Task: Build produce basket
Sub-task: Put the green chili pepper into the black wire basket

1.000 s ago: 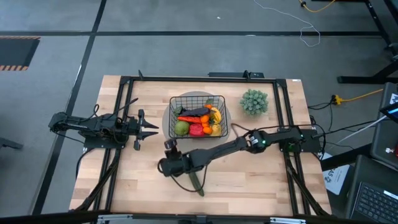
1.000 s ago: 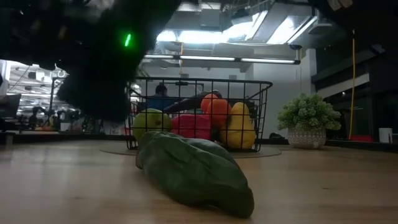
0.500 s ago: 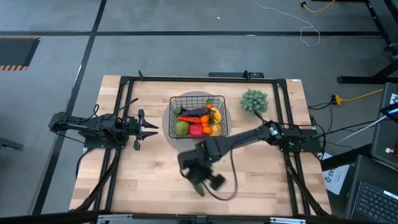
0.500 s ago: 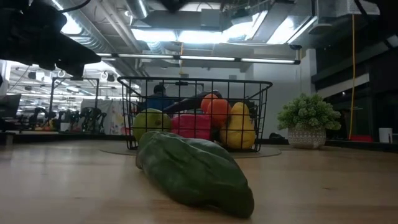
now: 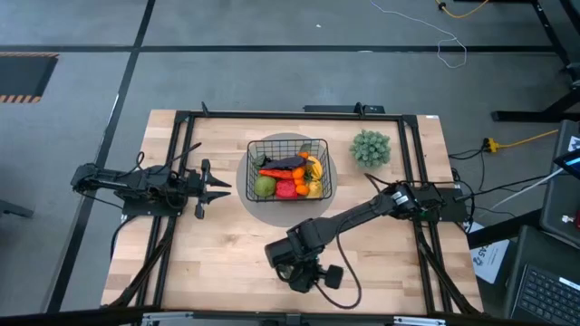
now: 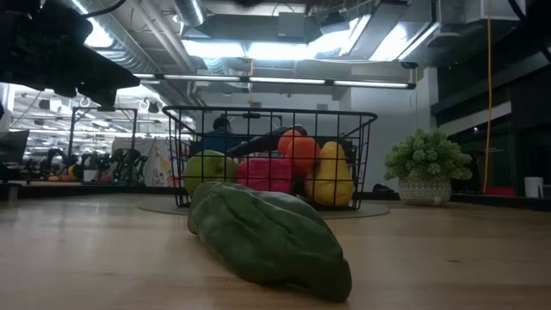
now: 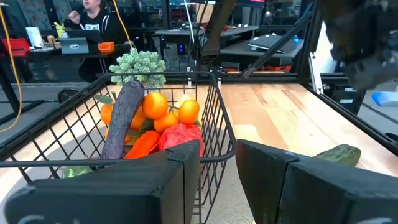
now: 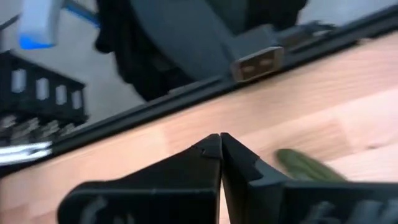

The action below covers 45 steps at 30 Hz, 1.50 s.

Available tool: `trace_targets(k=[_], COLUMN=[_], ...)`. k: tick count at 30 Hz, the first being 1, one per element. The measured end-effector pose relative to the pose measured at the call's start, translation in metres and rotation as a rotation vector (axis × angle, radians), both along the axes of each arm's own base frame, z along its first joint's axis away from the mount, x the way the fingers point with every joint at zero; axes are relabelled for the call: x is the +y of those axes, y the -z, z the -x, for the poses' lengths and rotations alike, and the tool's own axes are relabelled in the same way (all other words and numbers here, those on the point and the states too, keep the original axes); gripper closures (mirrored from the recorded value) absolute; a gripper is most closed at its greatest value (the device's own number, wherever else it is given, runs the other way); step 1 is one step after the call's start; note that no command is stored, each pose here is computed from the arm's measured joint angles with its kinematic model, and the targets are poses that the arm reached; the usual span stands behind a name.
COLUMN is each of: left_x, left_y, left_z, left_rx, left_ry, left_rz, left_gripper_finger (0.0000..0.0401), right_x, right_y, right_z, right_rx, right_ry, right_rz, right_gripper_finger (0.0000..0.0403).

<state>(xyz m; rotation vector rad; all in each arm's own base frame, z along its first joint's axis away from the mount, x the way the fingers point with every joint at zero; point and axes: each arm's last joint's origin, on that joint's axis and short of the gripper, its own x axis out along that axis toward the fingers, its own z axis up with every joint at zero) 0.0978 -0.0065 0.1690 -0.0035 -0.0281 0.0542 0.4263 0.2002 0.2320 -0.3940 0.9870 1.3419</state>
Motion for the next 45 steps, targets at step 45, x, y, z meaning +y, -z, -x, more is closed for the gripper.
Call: trace_targets(k=[45], left_x=[0.000], left_y=[0.000], left_z=[0.000], left_rx=[-0.003], left_ry=[-0.001], left_rz=[-0.010], left_gripper_finger=[0.0307], right_x=[-0.082], right_y=[0.091], right_z=[-0.022], right_rx=[0.033], right_ry=[0.319], right_rz=[0.129], right_gripper_finger=[0.0403])
